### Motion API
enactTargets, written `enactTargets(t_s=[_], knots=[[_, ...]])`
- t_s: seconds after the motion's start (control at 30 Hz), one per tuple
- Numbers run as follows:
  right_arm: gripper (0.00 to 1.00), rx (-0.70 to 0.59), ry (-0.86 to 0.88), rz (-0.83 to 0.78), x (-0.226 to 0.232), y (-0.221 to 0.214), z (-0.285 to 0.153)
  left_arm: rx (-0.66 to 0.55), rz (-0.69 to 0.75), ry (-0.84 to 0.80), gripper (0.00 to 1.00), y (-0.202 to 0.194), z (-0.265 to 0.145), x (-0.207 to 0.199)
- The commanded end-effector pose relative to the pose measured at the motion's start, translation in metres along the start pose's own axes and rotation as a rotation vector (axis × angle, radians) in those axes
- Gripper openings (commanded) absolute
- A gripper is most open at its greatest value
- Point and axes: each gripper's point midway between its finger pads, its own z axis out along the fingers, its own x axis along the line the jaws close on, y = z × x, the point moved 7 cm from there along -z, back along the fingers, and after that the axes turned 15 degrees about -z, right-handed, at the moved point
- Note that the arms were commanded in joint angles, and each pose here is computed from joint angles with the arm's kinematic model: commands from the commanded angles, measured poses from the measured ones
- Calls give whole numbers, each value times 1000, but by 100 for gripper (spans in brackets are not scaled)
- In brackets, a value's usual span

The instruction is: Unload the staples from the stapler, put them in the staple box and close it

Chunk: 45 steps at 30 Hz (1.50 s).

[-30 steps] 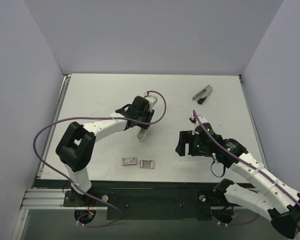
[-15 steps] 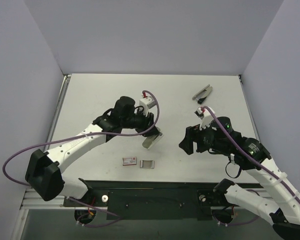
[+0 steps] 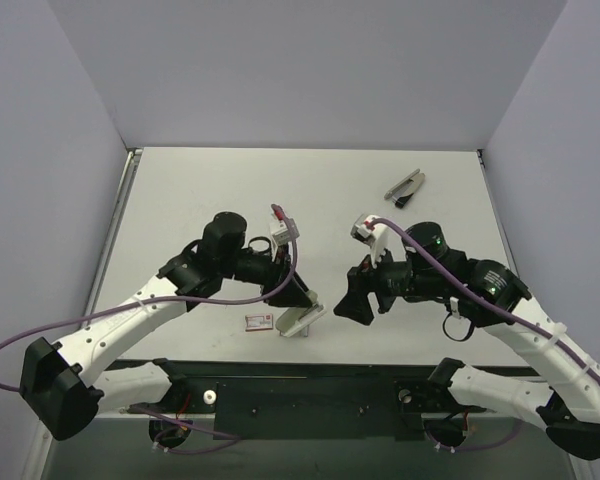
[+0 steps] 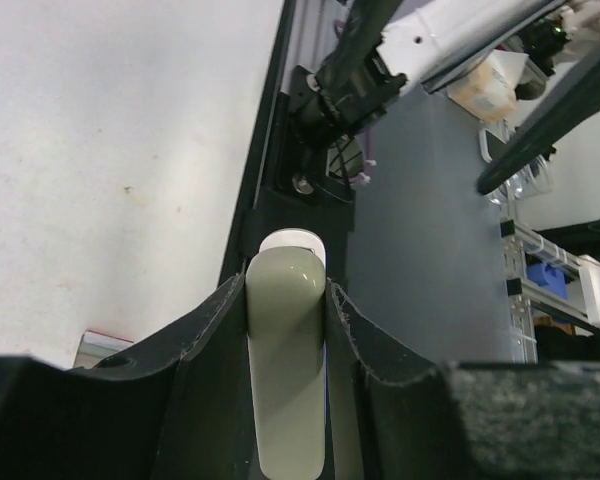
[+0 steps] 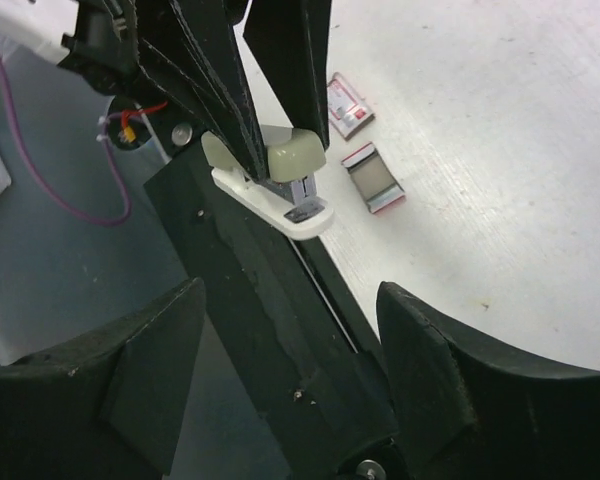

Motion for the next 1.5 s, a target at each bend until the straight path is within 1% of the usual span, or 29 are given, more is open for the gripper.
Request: enactTargets(t_s=[0.0,0.17,0.4,0.53,0.63,0.93,1.17,1.3,1.43,1.47], knots=[[64,-33,123,-101,13,18,9,-4,102,-169,0,2,-10,-34],[62,-30,169,-103,15,21,22,-17,129,-206,0,-2,-17,-44],[59,-74,247,-100,23,24,29,-14,142,-213,0,-7,-23,-51],[58,-75,286,-95,28,23,34,-21,155,-224,0,-10,-25,-55],[56,-80,299,-95,30,25,36,-32,157,-219,0,-9,-27,-56],[52,-64,320,-94,35,22,44,-55,182,-229,0,-6,-34,-68],[45,-56,343,-100,41,23,51,-76,194,-242,0,-4,-37,-75],[40,-55,352,-105,44,23,53,-76,193,-249,0,-3,-37,-76],[32,-52,363,-106,45,23,56,-89,193,-244,0,-1,-37,-77],[28,-53,367,-107,46,23,56,-91,189,-242,0,-1,-37,-78]])
